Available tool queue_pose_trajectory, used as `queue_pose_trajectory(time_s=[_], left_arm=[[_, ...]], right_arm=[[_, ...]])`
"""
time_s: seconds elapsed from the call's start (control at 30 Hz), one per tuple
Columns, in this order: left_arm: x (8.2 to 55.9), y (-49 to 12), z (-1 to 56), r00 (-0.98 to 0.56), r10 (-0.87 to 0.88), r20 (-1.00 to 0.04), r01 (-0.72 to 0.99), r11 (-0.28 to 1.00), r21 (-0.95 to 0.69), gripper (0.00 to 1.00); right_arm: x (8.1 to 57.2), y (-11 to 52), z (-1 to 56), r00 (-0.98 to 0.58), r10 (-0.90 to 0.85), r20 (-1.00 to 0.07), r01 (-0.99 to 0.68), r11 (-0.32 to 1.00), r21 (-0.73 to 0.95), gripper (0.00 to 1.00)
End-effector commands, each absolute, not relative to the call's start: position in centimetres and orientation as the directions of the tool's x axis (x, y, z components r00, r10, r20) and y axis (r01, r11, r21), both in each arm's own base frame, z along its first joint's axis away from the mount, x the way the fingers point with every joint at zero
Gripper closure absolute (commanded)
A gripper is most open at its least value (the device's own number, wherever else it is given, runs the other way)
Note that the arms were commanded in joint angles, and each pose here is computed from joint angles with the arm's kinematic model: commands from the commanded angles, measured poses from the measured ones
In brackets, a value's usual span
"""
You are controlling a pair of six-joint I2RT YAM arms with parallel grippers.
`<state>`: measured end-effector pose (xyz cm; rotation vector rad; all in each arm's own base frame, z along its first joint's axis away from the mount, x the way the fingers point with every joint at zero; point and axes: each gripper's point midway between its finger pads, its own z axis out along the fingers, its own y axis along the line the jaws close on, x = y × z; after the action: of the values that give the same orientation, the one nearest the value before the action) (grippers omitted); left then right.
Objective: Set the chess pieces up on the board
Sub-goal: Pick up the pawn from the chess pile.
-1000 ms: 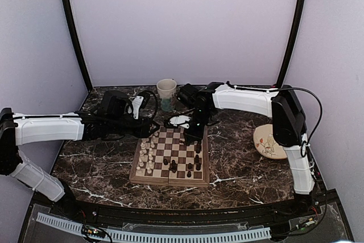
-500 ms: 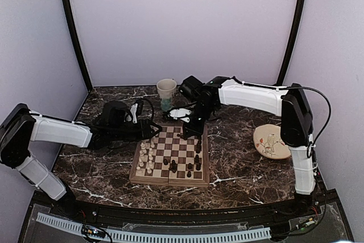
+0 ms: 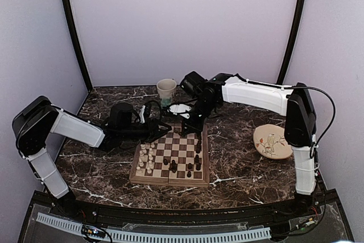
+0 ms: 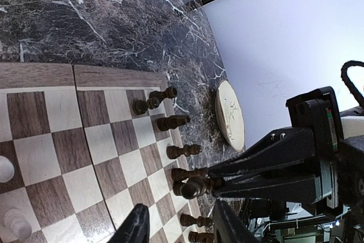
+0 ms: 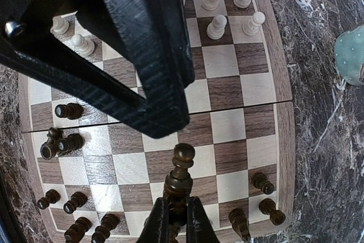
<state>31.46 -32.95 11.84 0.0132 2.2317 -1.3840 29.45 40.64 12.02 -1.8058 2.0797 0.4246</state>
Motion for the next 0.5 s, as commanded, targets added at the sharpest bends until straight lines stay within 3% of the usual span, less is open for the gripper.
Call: queue_pose_trajectory(time_s=[0.0, 0.47], left_arm=[[31.7, -34.7, 14.5, -0.871, -0.253, -0.42, 0.313, 0.373, -0.873, 0.61], [31.3, -36.9, 14.1, -0.889, -0.205, -0.41, 0.327, 0.344, -0.88, 0.74]], right_arm=[[29.2, 41.1, 14.1, -0.115, -0.856, -0.503, -0.99, 0.14, -0.011, 0.97], [28.9, 41.3, 14.2, -0.118, -0.851, -0.511, -0.991, 0.134, 0.006, 0.97]])
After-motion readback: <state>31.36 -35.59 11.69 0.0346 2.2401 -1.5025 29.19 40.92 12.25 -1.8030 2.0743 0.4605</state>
